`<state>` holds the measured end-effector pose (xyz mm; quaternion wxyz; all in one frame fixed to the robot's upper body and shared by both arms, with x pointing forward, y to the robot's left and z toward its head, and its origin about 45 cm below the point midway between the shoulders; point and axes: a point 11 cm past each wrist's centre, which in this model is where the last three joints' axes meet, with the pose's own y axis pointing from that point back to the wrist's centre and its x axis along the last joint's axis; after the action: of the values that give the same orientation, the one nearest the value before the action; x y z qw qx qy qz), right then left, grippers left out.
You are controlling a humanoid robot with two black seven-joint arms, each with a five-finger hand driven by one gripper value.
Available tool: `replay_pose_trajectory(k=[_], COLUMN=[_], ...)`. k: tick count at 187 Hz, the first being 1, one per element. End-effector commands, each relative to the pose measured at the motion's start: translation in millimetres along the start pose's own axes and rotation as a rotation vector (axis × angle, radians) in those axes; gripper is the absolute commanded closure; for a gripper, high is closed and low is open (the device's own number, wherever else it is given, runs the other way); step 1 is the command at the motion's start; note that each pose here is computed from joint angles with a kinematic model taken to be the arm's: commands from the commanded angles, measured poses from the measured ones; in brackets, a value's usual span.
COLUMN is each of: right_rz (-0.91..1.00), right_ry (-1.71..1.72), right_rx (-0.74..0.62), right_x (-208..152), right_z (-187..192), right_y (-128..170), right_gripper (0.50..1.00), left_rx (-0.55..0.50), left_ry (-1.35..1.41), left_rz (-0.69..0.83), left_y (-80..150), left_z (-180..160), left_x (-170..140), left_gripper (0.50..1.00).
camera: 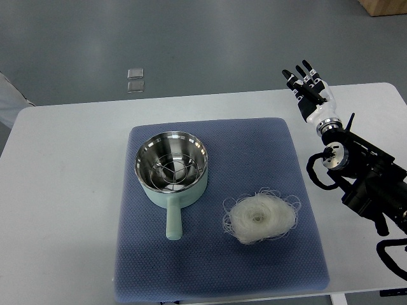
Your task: Put vermicelli into pot with right hand
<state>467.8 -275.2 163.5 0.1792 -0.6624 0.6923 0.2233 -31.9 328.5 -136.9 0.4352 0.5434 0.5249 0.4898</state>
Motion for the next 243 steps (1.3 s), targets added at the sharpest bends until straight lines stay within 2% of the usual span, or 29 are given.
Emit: replay_pose_trajectory(k=[1,243], right_rz=[0.001,0.008], right_ry=[-0.001,0.006], right_rx=[0.001,0.004], right_x=[0.2,1.9], right_z=[-0.3,-2.4], right_y=[-0.1,-0.5], right_gripper=[0.572,0.570], left_rx=[0.000,0.001], left_ry=[0.000,0.004], left_rz=[0.001,0.014], left_y=[0.0,0.1], left_z=[0.2,0.1], left_x=[0.3,3.2], left_gripper=[0.500,0.500])
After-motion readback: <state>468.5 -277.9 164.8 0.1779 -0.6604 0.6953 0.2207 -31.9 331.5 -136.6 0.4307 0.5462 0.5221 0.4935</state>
